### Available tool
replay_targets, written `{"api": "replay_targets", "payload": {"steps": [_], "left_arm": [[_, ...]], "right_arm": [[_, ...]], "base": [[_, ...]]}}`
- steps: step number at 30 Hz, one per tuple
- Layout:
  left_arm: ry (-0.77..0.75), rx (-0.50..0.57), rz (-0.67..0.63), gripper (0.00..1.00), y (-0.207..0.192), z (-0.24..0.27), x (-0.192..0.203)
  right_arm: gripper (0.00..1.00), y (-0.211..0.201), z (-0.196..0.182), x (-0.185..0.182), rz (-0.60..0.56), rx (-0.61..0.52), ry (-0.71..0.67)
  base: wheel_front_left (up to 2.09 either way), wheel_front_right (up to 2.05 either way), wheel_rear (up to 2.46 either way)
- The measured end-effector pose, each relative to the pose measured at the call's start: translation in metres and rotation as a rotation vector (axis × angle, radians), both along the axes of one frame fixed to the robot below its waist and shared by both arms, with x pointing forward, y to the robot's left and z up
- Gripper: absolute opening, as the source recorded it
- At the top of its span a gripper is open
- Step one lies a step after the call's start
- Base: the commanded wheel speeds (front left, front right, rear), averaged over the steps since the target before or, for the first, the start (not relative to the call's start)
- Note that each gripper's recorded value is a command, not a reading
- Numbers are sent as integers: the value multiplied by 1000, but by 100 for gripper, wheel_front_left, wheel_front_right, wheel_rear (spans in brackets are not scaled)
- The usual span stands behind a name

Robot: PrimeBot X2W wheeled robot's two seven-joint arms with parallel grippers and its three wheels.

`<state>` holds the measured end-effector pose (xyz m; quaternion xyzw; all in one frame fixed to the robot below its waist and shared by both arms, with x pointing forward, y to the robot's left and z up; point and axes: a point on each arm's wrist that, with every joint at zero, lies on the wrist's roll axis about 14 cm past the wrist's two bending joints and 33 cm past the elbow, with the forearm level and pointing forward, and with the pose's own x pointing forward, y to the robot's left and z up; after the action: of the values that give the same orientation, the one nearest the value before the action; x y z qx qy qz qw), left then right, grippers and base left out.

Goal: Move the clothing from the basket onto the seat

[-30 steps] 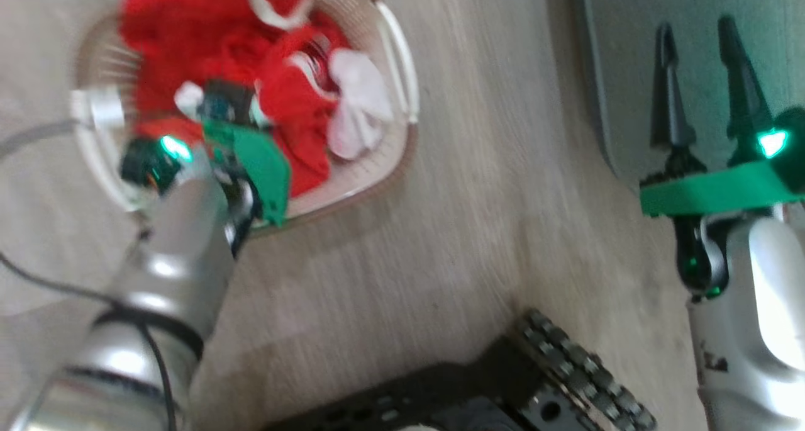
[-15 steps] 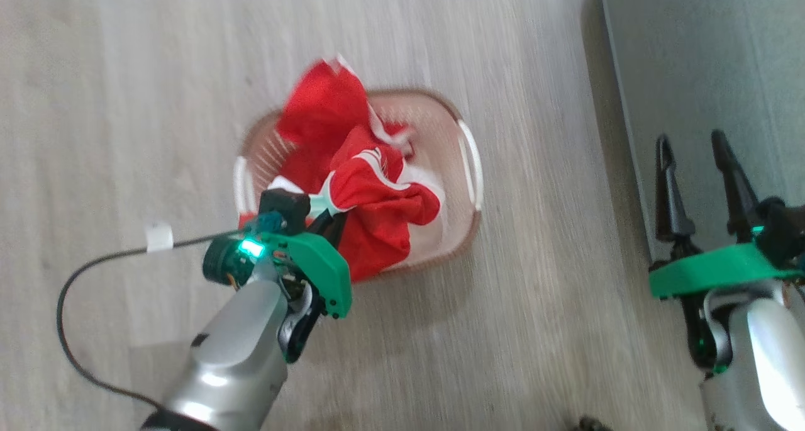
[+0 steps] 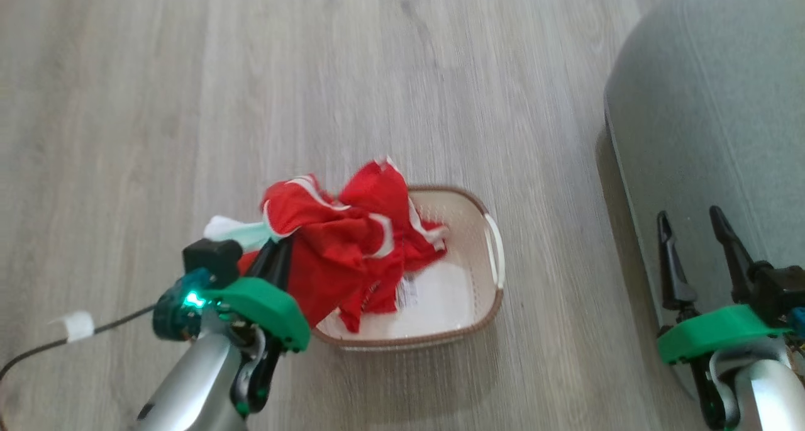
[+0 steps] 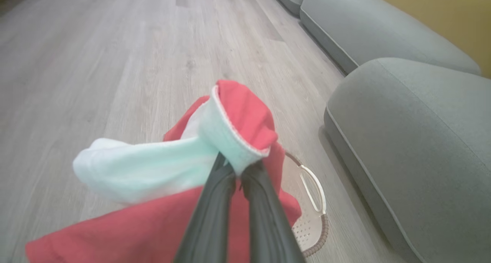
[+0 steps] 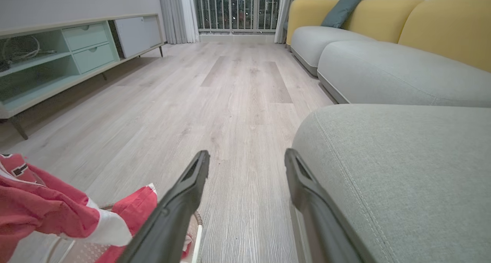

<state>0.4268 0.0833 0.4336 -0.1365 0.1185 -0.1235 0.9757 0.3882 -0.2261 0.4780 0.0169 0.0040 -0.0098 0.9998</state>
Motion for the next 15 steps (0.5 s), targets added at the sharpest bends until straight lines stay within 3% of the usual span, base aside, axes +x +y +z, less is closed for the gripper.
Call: {"api": "replay_targets", "payload": {"steps": [15], "left_arm": [[-157, 42, 203, 0, 75, 54, -28]], "right_arm": [[100, 28, 24, -11, 129, -76, -56]], "base": [[0, 0, 0]]}}
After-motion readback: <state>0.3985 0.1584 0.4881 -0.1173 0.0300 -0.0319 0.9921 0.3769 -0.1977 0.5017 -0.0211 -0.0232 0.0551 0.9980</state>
